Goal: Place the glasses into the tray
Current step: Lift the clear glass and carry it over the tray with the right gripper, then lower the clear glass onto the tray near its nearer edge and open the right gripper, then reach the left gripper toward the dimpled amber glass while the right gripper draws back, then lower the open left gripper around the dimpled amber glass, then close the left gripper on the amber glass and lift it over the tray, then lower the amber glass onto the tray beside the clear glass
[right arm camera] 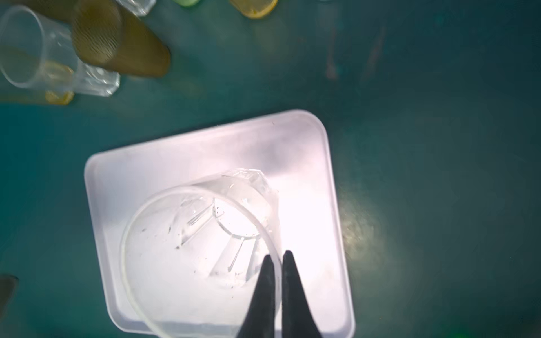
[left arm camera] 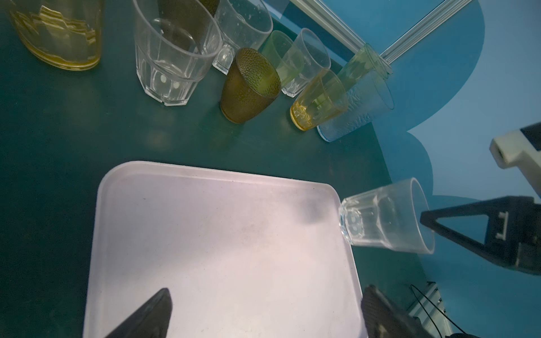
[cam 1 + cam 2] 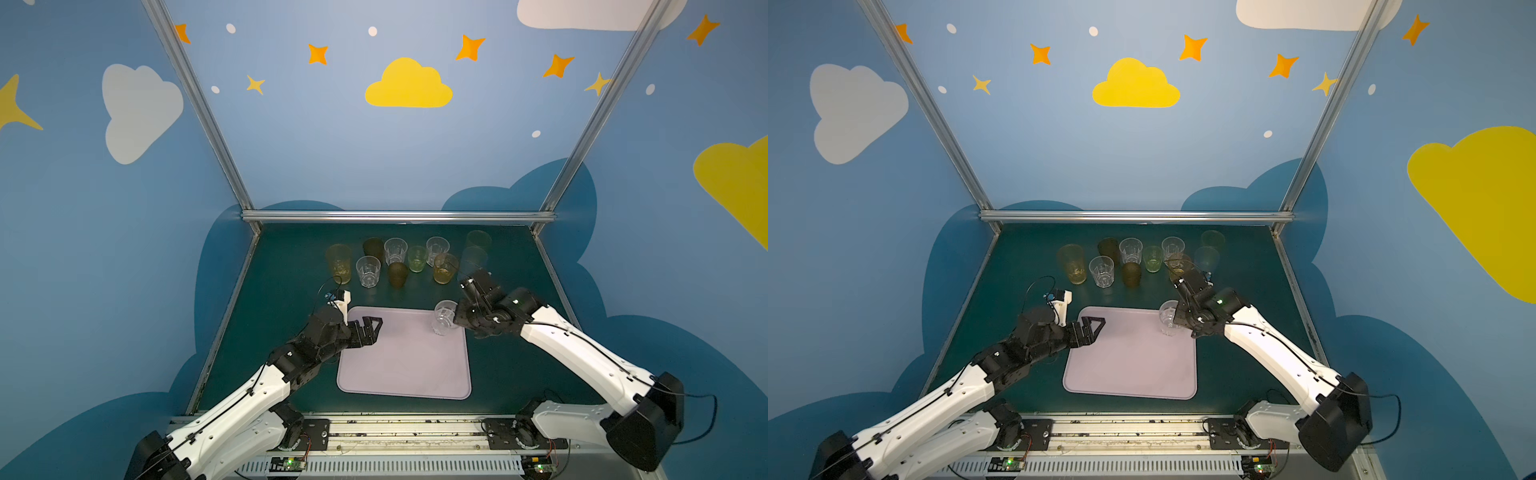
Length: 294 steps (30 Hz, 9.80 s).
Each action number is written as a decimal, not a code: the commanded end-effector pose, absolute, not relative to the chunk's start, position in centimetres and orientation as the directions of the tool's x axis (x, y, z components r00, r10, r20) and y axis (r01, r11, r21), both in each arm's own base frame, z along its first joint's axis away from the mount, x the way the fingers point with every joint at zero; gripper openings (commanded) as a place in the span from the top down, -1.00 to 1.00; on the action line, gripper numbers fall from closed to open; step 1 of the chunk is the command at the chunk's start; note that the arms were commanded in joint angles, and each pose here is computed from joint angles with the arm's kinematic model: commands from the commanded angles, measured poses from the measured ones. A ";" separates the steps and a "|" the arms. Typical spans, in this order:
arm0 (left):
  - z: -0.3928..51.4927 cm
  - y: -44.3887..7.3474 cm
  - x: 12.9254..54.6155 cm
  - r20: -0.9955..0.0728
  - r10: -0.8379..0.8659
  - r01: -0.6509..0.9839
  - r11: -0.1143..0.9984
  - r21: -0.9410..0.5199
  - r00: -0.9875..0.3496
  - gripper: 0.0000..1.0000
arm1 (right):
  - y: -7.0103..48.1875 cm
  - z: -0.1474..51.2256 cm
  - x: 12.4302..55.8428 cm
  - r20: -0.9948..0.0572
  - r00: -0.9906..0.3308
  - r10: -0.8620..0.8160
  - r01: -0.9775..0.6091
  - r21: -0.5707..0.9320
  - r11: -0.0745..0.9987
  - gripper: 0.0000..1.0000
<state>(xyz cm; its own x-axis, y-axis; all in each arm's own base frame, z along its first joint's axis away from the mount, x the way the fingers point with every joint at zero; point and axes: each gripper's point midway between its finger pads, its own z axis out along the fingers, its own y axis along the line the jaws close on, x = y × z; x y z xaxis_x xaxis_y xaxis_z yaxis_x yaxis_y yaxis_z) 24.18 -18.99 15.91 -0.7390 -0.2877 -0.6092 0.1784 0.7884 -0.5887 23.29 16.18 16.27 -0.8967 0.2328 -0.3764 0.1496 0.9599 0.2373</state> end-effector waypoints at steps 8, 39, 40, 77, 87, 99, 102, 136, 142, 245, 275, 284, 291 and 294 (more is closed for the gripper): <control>16.1 -18.9 24.6 -0.585 -0.301 0.129 0.804 -0.580 -0.753 -1.00 | 13.9 14.2 17.2 -0.285 -0.944 0.168 0.117 0.188 0.975 1.00; 15.7 -20.2 24.9 -0.541 -0.292 0.124 0.786 -0.605 -0.789 -1.00 | 15.4 9.3 12.9 -0.214 -0.964 0.161 0.133 0.141 0.981 0.51; 15.7 -20.2 24.9 -0.541 -0.292 0.124 0.786 -0.605 -0.789 -1.00 | 15.5 9.5 12.9 -0.220 -0.962 0.163 0.132 0.151 0.980 0.29; 13.5 -24.9 37.3 -0.546 -0.166 0.044 0.936 -0.350 -0.821 0.09 | 16.2 14.2 14.3 -0.478 -0.855 0.202 -0.075 0.499 0.864 -0.71; 11.7 -25.1 40.5 -0.526 -0.121 -0.004 0.976 -0.218 -0.842 0.08 | 14.4 13.2 14.1 -0.501 -0.833 0.236 -0.053 0.497 0.866 -0.72; 12.9 -29.4 41.2 -0.571 0.057 0.172 0.974 -0.149 -0.819 0.00 | 13.5 13.0 14.2 -0.522 -0.822 0.228 -0.053 0.468 0.882 -0.71; 12.5 -30.3 41.6 -0.560 0.093 0.203 0.969 -0.137 -0.823 0.03 | 13.5 13.1 14.2 -0.521 -0.821 0.232 -0.049 0.469 0.882 -0.72; 9.5 -31.3 46.5 -0.528 0.191 0.229 0.973 -0.007 -0.828 0.14 | 11.2 12.1 13.8 -0.502 -0.806 0.313 0.050 0.469 0.882 -0.72; 9.0 -31.4 46.7 -0.517 0.200 0.234 0.972 0.000 -0.832 0.33 | 11.0 12.2 13.9 -0.502 -0.800 0.328 0.058 0.479 0.876 -0.72; 11.1 -41.0 24.8 -0.372 0.373 0.483 0.834 -0.268 -0.850 0.92 | 10.6 13.0 12.1 -0.440 -0.796 0.415 0.057 0.628 0.776 -0.72; 9.1 -43.6 22.1 -0.288 0.430 0.508 0.802 -0.315 -0.856 0.92 | 9.8 12.4 12.1 -0.439 -0.789 0.430 0.084 0.617 0.783 -0.72; 8.6 -44.3 21.5 -0.272 0.453 0.522 0.798 -0.301 -0.849 0.92 | 9.8 12.5 12.0 -0.436 -0.790 0.431 0.085 0.618 0.781 -0.72; 8.2 -44.1 21.7 -0.258 0.464 0.525 0.805 -0.277 -0.847 0.92 | 9.8 12.5 12.0 -0.437 -0.787 0.434 0.087 0.619 0.781 -0.72; 8.3 -44.2 21.7 -0.261 0.463 0.525 0.804 -0.280 -0.847 0.92 | 9.8 12.5 12.0 -0.436 -0.788 0.435 0.089 0.619 0.780 -0.72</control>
<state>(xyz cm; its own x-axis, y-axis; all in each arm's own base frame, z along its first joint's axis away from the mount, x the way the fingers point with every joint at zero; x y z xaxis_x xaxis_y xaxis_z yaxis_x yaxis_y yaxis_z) 21.99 -44.78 9.35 -0.8448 0.4449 -0.2975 0.5259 0.7930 -0.3074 12.07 10.30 12.92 -0.7930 0.4301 -0.4316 0.0741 0.7711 0.6323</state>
